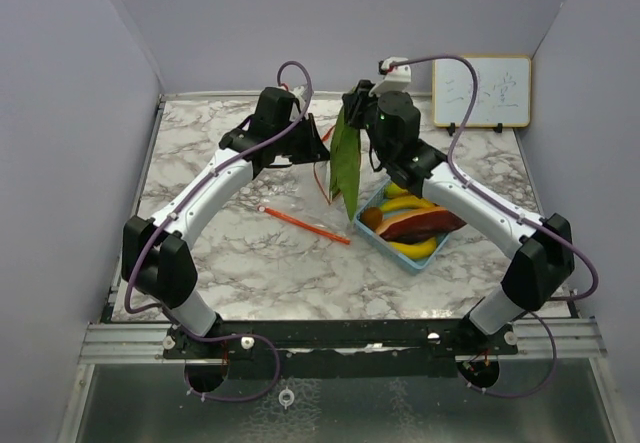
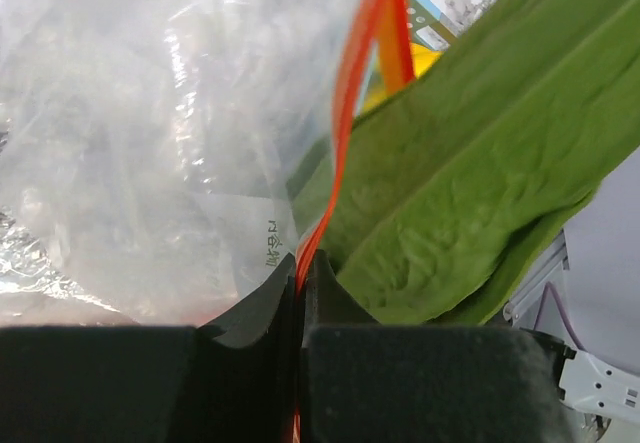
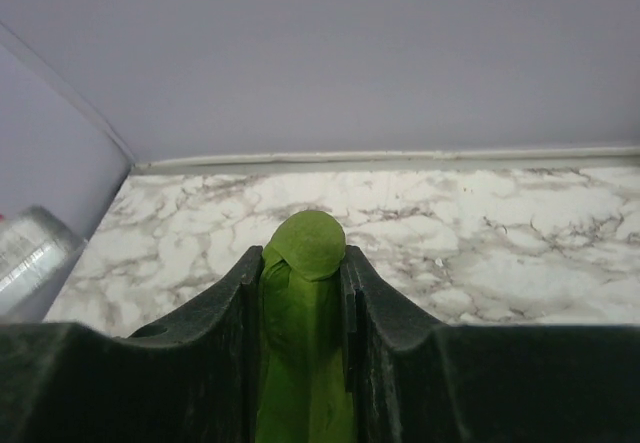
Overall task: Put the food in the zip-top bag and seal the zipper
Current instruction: Place the fake vegetable in the zipper food storage bag.
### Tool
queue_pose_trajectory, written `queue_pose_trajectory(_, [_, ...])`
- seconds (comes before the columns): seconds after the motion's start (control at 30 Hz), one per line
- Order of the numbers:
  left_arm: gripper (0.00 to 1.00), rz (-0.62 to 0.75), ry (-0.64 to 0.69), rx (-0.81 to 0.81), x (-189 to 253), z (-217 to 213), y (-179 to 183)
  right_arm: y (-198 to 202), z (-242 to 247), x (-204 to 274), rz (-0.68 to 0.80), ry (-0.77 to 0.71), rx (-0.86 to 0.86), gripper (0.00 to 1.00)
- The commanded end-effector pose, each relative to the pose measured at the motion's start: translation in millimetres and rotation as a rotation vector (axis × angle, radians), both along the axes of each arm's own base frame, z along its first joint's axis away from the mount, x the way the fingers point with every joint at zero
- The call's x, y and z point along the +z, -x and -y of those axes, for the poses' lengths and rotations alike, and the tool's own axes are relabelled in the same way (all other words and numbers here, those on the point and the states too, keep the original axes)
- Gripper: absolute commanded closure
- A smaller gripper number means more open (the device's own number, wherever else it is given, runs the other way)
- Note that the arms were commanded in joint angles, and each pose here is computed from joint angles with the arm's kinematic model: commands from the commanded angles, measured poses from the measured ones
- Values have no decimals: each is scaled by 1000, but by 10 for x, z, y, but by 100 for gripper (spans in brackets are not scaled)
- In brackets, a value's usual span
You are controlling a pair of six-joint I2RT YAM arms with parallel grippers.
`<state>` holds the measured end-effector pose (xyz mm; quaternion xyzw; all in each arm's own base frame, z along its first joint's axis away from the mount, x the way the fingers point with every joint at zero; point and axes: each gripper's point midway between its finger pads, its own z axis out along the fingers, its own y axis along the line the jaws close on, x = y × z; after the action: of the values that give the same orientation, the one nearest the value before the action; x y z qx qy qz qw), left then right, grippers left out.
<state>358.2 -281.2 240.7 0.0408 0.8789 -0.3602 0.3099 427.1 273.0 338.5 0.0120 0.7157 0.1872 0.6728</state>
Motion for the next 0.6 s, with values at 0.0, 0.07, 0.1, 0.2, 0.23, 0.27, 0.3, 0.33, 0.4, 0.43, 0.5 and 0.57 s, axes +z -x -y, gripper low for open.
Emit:
queue_pose_trajectory(0.0, [100, 26, 0, -15, 29, 46, -9, -177, -73, 629, 74, -77, -27, 98])
queue_pose_trajectory(0.07, [100, 22, -23, -4, -64, 16, -14, -205, -134, 719, 54, -97, -1, 98])
queue_pose_trajectory(0.1, [100, 20, -28, 0, -99, 10, -19, -222, -138, 695, 27, -106, 3, 98])
queue_pose_trajectory(0.2, [100, 20, -25, 4, -136, 17, -27, -327, -82, 571, -63, -192, 17, 98])
queue_pose_trajectory(0.23, [100, 20, -23, 5, -144, 20, -28, -362, -67, 517, -93, -220, 21, 98])
queue_pose_trajectory(0.27, [100, 20, -23, 5, -147, 22, -27, -400, -37, 472, -114, -236, 13, 98])
queue_pose_trajectory(0.3, [100, 19, -24, 6, -151, 23, -25, -434, -15, 409, -134, -240, -4, 98])
queue_pose_trajectory(0.33, [100, 19, -23, 6, -146, 24, -23, -457, -1, 352, -152, -243, -17, 98])
queue_pose_trajectory(0.4, [100, 14, -20, 8, -140, 29, -15, -473, -2, 236, -171, -237, -25, 98])
queue_pose_trajectory(0.43, [100, 14, -16, 9, -120, 29, -9, -468, -3, 185, -173, -231, -22, 98])
queue_pose_trajectory(0.5, [100, 14, -5, 13, -66, 34, -3, -435, 19, 34, -177, -217, -24, 98])
queue_pose_trajectory(0.57, [100, 10, 11, 17, -4, 50, 0, -370, 56, -114, -164, -193, -23, 98])
